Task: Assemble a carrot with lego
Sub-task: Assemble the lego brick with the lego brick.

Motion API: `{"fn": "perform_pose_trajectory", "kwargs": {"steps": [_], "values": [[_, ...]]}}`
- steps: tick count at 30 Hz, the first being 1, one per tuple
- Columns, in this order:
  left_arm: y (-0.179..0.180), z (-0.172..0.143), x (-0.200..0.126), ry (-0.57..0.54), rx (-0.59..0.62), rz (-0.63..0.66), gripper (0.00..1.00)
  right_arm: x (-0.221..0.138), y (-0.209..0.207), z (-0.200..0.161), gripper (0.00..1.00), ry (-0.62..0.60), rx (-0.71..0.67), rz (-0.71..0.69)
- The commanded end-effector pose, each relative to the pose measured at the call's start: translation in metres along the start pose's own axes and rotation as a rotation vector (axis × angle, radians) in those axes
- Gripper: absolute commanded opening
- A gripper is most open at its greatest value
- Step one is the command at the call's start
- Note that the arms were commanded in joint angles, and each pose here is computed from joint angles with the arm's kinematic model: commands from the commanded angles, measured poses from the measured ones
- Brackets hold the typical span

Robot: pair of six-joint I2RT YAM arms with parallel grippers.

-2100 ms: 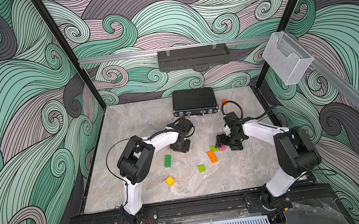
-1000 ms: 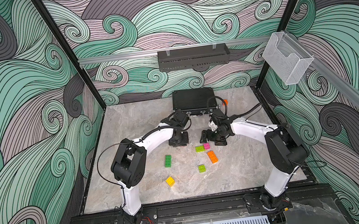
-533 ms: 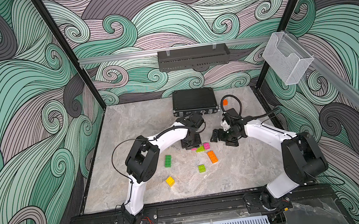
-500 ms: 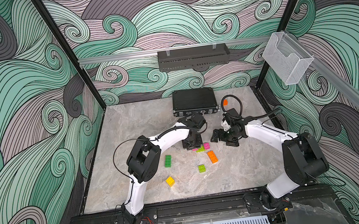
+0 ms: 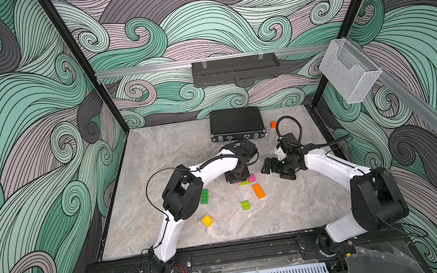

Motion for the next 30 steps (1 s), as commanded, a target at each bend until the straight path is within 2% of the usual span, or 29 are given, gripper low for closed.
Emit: {"fn": "perform_pose_trajectory", "kwargs": {"steps": [1,8,30], "values": [[0.004,0.002,0.003,0.003,-0.032,0.048,0.00,-0.002,-0.001,-0.001,0.96,0.004,-0.001,0.000],[-0.002,0.005,0.000,-0.005,-0.041,0.024,0.00,-0.002,-0.003,0.000,0.96,0.004,0.001,0.001],[0.000,-0.005,0.023,0.063,-0.066,0.044,0.00,-0.003,-0.008,0.002,0.96,0.002,0.017,0.001]]}}
Point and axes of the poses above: each gripper's point midway between its finger pads, its own x axis out along the fingers, its own y axis along the line the jaws close on, z = x × y, the point moved 6 cm from there along -x, back along the fingers, and after that the axes turned 8 degrees about -x, right-handed, at the moved point
